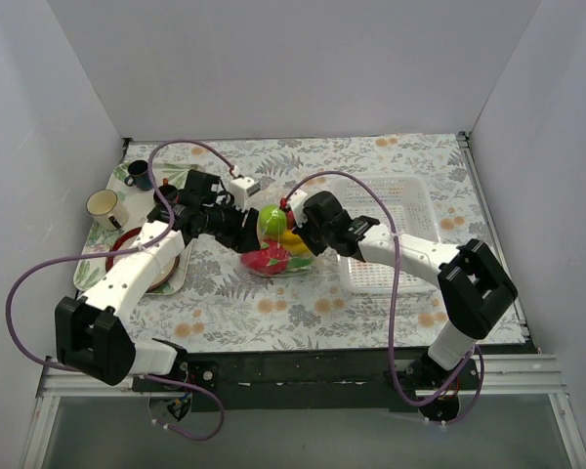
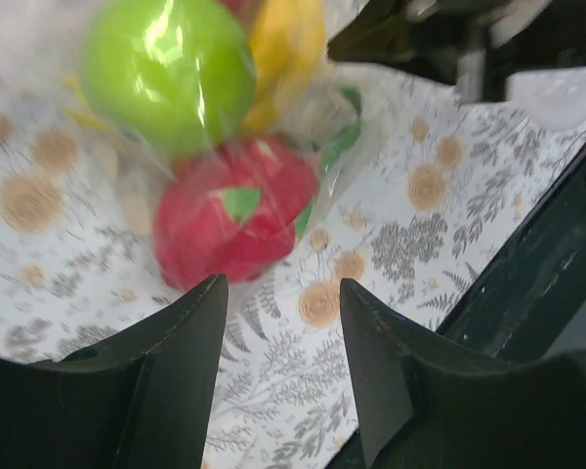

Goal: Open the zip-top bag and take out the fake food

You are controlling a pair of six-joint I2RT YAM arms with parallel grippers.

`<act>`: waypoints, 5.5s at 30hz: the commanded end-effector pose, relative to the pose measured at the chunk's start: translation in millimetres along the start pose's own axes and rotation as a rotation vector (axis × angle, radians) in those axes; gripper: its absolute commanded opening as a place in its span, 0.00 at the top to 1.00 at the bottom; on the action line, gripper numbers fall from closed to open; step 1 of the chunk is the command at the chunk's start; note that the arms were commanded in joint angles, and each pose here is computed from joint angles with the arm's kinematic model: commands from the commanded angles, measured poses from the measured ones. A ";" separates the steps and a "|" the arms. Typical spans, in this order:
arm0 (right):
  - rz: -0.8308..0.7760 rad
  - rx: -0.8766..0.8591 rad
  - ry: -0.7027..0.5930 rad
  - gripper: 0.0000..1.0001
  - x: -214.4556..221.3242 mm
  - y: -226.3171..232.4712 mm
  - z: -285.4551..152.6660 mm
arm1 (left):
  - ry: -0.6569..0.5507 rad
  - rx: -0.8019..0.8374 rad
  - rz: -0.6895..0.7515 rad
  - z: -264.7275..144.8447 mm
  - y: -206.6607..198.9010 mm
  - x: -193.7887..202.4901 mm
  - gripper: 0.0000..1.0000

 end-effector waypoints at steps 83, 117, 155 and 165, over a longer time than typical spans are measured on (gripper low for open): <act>0.189 -0.142 -0.142 0.99 -45.6 -30.8 14.6 | 0.239 -0.167 -0.038 31.3 55.0 84.2 0.50; 0.013 -0.192 -0.112 0.67 -4.6 81.0 -60.9 | 0.131 -0.271 -0.096 74.0 110.0 2.3 0.51; 0.039 -0.194 -0.005 0.01 74.2 105.8 5.3 | 0.302 -0.177 -0.095 102.0 83.1 41.0 0.53; 0.012 -0.210 -0.048 0.59 53.4 99.1 -24.7 | 0.293 -0.236 -0.074 105.7 95.8 44.8 0.84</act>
Point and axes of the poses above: each gripper's point midway between its finger pads, its own z axis out along the fingers, its own y axis along the line the jaws close on, x = y × z, the point moved 6 cm from there along -z, back along the fingers, and after that the axes turned 10 degrees about -z, right-handed, at the moved point
